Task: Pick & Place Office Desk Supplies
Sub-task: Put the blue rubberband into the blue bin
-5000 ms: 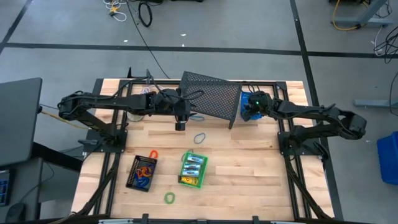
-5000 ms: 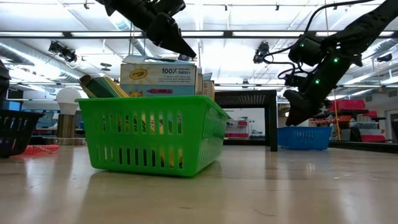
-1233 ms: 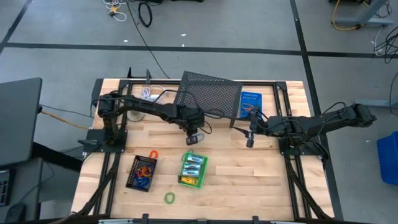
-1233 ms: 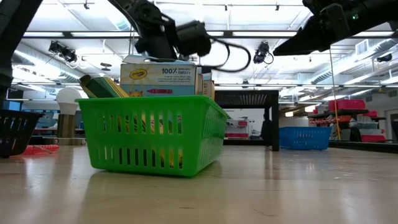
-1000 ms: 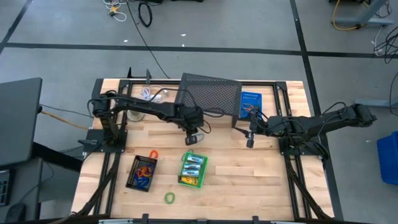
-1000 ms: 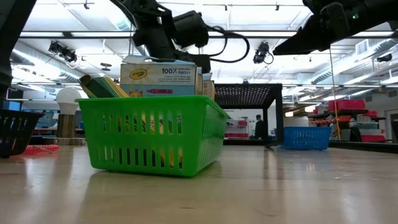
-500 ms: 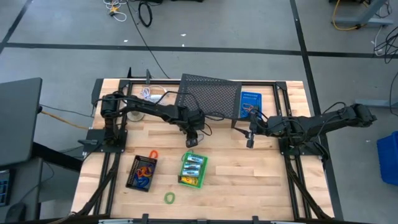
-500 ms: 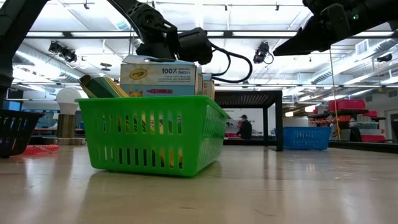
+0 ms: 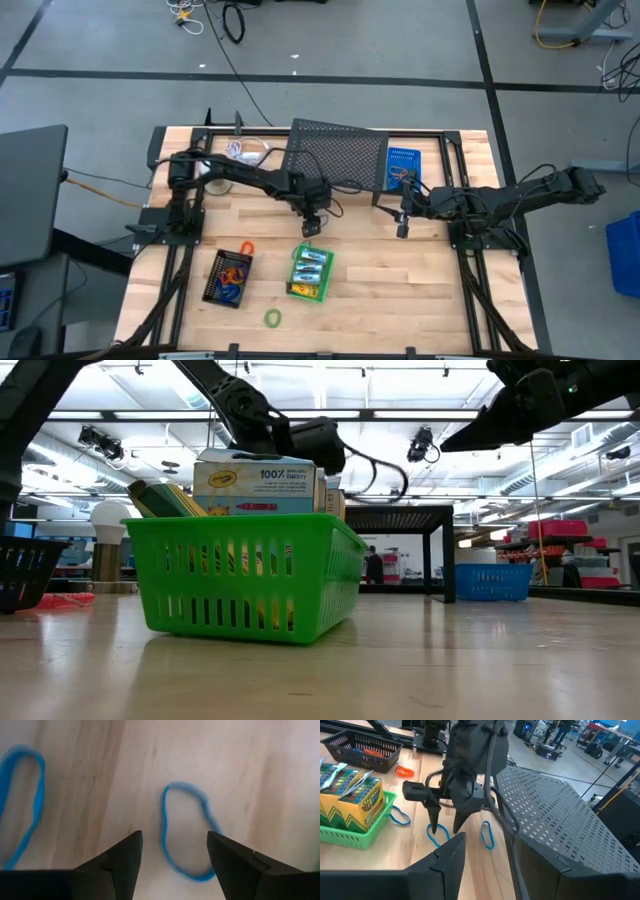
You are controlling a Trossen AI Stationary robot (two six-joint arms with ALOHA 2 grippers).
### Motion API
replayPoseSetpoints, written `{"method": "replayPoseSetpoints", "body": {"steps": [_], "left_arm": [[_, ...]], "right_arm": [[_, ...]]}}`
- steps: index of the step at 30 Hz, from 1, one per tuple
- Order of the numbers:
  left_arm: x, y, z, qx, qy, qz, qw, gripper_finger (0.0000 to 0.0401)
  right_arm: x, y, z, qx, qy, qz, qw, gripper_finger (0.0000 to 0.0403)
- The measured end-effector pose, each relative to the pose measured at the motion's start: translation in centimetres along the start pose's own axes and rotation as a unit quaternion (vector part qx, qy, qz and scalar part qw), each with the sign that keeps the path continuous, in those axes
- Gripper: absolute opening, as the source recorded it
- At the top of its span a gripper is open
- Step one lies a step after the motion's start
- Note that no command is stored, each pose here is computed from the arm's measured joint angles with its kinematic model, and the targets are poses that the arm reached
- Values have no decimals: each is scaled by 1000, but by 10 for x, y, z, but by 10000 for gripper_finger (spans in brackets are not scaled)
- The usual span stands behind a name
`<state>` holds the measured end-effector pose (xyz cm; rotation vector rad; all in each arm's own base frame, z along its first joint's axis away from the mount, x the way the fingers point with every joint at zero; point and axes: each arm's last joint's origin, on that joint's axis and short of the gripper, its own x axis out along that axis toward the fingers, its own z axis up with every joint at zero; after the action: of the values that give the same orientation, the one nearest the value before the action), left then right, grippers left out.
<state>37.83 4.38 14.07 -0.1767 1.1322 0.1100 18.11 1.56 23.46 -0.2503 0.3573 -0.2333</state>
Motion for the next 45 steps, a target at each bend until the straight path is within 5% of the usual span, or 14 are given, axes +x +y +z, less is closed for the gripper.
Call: {"method": "replayPoseSetpoints", "body": {"steps": [10, 21, 36, 45], "left_arm": [[9, 2, -2, 1, 9, 31, 999, 199], [10, 0, -3, 1, 10, 10, 1000, 13], [-9, -32, -5, 33, -1, 24, 999, 2], [-26, -42, -3, 44, -31, 95, 994, 1]], "right_arm": [[0, 0, -1, 0, 4, 1, 1000, 180], [0, 0, -1, -1, 4, 0, 1000, 180], [0, 0, -1, 2, 4, 0, 1000, 180], [0, 0, -1, 2, 4, 0, 1000, 180]]}}
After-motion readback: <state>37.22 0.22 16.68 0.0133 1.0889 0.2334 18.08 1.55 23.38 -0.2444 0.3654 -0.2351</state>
